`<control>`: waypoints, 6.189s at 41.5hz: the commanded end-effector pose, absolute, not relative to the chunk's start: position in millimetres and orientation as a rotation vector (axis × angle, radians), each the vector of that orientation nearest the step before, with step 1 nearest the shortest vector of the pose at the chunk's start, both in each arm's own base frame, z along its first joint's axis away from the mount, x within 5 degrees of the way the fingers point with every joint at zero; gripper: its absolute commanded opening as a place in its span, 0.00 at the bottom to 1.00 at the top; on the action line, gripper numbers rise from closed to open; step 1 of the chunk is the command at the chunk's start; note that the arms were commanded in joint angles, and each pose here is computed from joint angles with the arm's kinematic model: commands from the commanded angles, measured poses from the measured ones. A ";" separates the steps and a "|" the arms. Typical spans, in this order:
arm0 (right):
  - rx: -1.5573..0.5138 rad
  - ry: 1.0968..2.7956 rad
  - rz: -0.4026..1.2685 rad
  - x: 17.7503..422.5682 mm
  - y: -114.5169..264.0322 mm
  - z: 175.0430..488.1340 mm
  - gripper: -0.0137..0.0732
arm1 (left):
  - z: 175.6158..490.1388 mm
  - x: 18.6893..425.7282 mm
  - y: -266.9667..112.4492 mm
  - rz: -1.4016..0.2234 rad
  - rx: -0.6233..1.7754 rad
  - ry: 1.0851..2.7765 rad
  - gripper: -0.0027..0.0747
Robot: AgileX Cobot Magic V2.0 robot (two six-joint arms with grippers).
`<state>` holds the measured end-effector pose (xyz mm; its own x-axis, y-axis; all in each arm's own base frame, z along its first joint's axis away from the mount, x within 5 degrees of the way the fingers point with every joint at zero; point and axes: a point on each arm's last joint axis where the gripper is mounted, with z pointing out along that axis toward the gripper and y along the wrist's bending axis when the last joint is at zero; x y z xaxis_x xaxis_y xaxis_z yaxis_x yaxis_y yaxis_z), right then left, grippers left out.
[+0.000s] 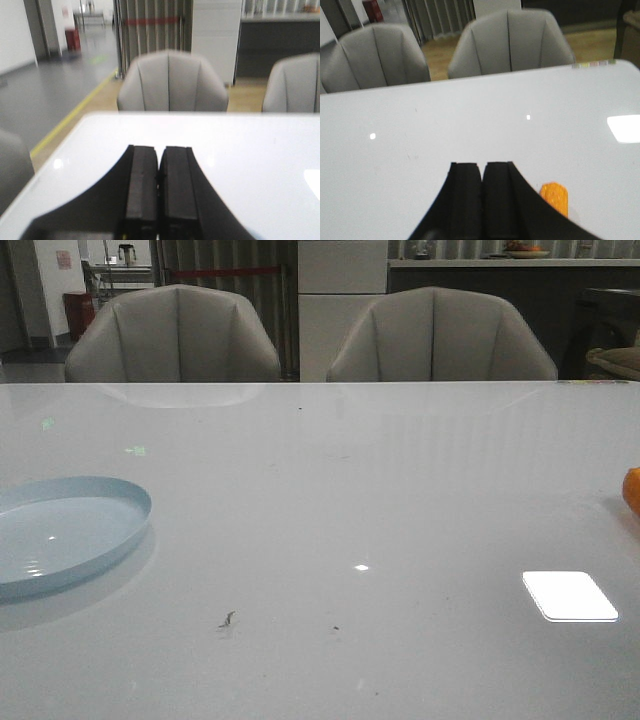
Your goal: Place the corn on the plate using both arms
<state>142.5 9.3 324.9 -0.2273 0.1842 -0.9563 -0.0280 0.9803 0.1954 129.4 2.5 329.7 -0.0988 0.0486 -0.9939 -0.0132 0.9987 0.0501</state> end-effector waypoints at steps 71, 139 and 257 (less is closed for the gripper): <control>0.142 2.159 0.171 197.6 12.2 274.9 0.71 | 263.2 329.5 27.3 -0.067 -0.142 2.525 0.55; 0.142 2.167 0.172 197.2 12.3 274.3 0.71 | 228.4 396.2 2.5 -0.537 -0.376 2.687 0.16; 0.142 2.207 0.171 194.9 12.5 270.6 0.71 | 357.7 321.4 -22.0 -0.019 0.113 1.921 0.31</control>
